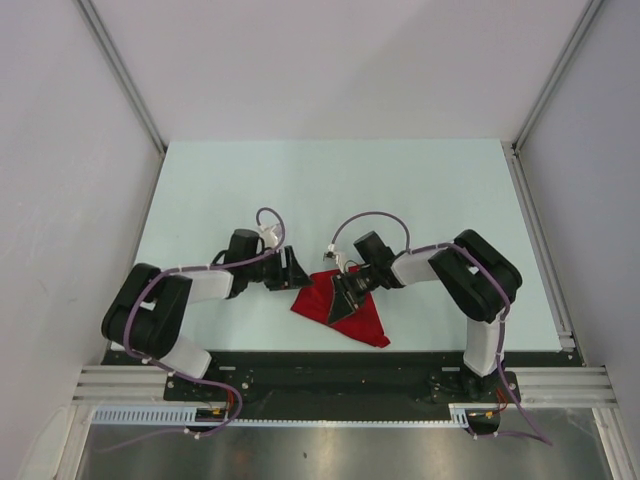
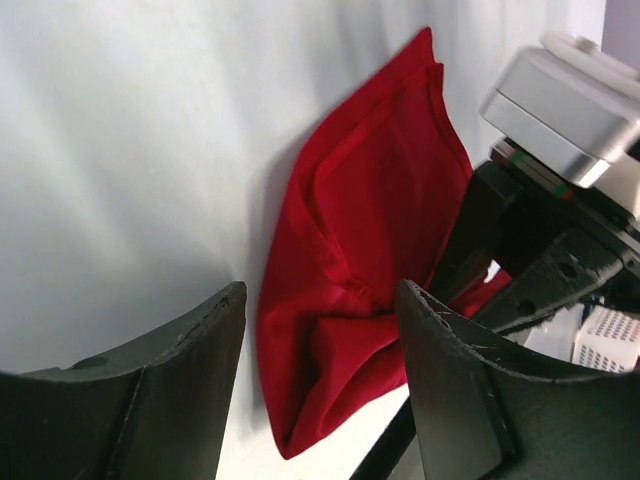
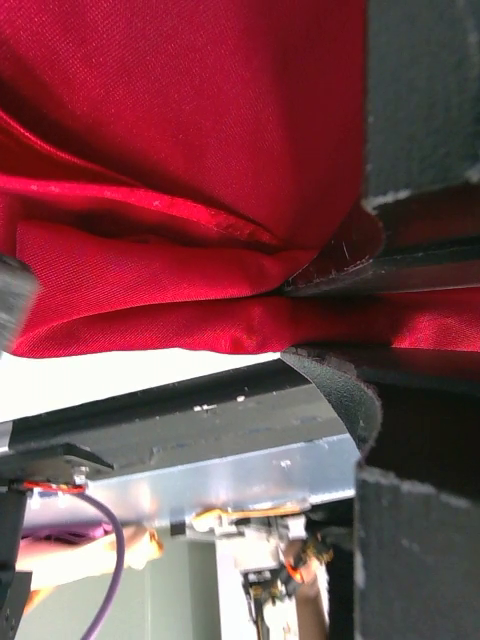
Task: Fold the napkin, place the utensils inside, and roll it up
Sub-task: Roll the napkin with the utensil
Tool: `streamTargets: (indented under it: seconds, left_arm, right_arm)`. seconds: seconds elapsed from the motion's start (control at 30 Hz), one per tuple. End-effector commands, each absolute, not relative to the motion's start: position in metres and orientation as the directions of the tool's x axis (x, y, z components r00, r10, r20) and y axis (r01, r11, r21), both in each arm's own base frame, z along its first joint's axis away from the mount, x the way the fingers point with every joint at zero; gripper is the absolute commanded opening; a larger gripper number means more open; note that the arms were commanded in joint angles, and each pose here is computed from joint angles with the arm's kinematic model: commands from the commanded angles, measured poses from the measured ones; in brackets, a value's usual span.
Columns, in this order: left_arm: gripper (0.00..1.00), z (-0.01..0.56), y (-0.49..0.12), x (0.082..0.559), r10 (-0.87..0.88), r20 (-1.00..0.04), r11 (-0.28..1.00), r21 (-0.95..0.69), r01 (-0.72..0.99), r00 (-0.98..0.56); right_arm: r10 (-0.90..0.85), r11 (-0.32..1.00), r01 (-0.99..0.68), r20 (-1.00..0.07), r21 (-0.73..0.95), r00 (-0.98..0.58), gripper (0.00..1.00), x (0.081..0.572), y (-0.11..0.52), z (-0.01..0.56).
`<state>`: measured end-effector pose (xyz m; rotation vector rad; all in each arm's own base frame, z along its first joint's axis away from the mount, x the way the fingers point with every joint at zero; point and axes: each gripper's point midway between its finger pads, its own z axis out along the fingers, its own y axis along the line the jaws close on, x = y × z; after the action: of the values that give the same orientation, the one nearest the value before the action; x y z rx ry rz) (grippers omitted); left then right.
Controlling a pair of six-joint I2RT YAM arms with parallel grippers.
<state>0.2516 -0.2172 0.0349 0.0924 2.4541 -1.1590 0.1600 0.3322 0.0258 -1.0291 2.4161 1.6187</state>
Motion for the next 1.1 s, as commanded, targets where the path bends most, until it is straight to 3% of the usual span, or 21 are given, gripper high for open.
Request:
streamTargets:
  seconds: [0.0, 0.5, 0.7, 0.87, 0.93, 1.07]
  left_arm:
    - [0.67, 0.023, -0.226, 0.229, -0.049, -0.346, 0.626, -0.742, 0.241, -0.937]
    - [0.52, 0.016, -0.227, 0.199, -0.014, -0.280, 0.628, -0.750, 0.209, -0.960]
    - [0.59, 0.019, -0.228, 0.198, -0.011, -0.282, 0.625, -0.751, 0.214, -0.959]
    - [0.36, 0.017, -0.228, 0.194, -0.001, -0.271, 0.629, -0.749, 0.210, -0.963]
    - [0.31, 0.016, -0.228, 0.193, 0.003, -0.268, 0.628, -0.750, 0.210, -0.964]
    - [0.06, 0.014, -0.226, 0.193, 0.001, -0.270, 0.643, -0.737, 0.208, -0.963]
  right_arm:
    - [-0.525, 0.286, -0.480, -0.283, 0.830, -0.803, 0.18, 0.152, 0.317, 0.005]
    - [-0.504, 0.314, -0.427, -0.232, 0.848, -0.832, 0.17, 0.166, 0.309, -0.008]
    - [-0.500, 0.322, -0.417, -0.221, 0.850, -0.837, 0.17, 0.169, 0.308, -0.013]
    - [-0.493, 0.328, -0.414, -0.220, 0.849, -0.842, 0.17, 0.172, 0.307, -0.013]
    - [-0.488, 0.333, -0.412, -0.220, 0.848, -0.845, 0.17, 0.173, 0.307, -0.013]
    - [-0.477, 0.340, -0.425, -0.235, 0.839, -0.847, 0.24, 0.179, 0.308, -0.008]
